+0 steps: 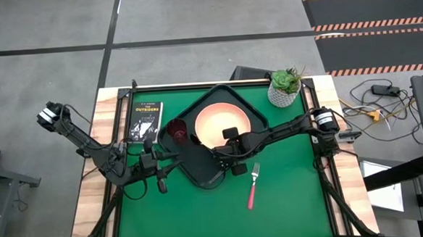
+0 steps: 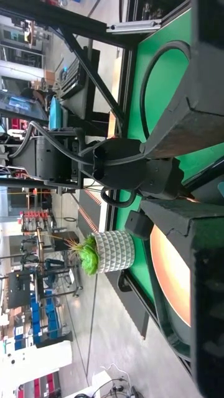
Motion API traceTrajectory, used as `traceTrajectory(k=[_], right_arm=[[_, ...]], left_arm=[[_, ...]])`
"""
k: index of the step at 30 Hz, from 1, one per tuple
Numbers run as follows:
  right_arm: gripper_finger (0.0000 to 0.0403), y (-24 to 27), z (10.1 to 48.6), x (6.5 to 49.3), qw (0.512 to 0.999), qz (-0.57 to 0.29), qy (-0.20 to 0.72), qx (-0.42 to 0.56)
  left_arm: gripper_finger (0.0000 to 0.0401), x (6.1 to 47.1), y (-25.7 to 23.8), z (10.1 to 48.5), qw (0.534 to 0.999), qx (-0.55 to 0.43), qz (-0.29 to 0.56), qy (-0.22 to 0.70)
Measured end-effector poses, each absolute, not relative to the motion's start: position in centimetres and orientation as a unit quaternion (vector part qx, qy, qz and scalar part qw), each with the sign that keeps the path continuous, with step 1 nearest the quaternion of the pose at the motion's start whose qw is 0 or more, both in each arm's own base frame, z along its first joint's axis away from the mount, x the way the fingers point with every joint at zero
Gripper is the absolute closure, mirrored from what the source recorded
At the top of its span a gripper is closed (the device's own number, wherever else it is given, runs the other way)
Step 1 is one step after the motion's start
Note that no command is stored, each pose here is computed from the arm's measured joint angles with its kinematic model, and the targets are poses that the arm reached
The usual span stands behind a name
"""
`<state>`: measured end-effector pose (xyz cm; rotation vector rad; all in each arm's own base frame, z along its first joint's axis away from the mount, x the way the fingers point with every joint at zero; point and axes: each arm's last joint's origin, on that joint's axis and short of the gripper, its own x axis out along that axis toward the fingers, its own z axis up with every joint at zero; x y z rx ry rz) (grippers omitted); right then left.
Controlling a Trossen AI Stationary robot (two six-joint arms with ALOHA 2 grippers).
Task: Pick and place plate/cup/fork/spoon on tray
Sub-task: Put the orange plate on the black serving tray to the right of the blue spoon
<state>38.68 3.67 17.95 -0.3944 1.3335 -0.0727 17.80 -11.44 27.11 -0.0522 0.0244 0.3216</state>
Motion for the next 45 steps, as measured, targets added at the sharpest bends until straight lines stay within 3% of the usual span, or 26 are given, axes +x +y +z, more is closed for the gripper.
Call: traceTrajectory(k=[6, 18, 24, 38, 45], right_arm=[[0.0389, 3.6, 17.9, 38.7, 0.769, -0.031, 0.613, -0.176], [0.0330, 3.3, 18.0, 39.0, 0.782, -0.040, 0.606, -0.142], [0.0321, 3.3, 18.1, 39.8, 0.808, -0.051, 0.573, -0.125], [0.0366, 6.9, 19.3, 41.4, 0.875, -0.029, 0.477, -0.078], [0.0392, 8.2, 16.3, 43.0, 0.885, -0.020, 0.456, -0.090]], left_arm=[[0.0302, 17.8, -11.5, 27.2, 0.987, -0.027, 0.160, 0.012], [0.0302, 17.8, -11.5, 27.2, 0.987, -0.027, 0.159, 0.011], [0.0302, 17.8, -11.5, 27.2, 0.987, -0.028, 0.160, 0.011], [0.0302, 17.8, -11.5, 27.2, 0.987, -0.028, 0.160, 0.011], [0.0302, 17.8, -11.5, 27.2, 0.987, -0.028, 0.160, 0.011]])
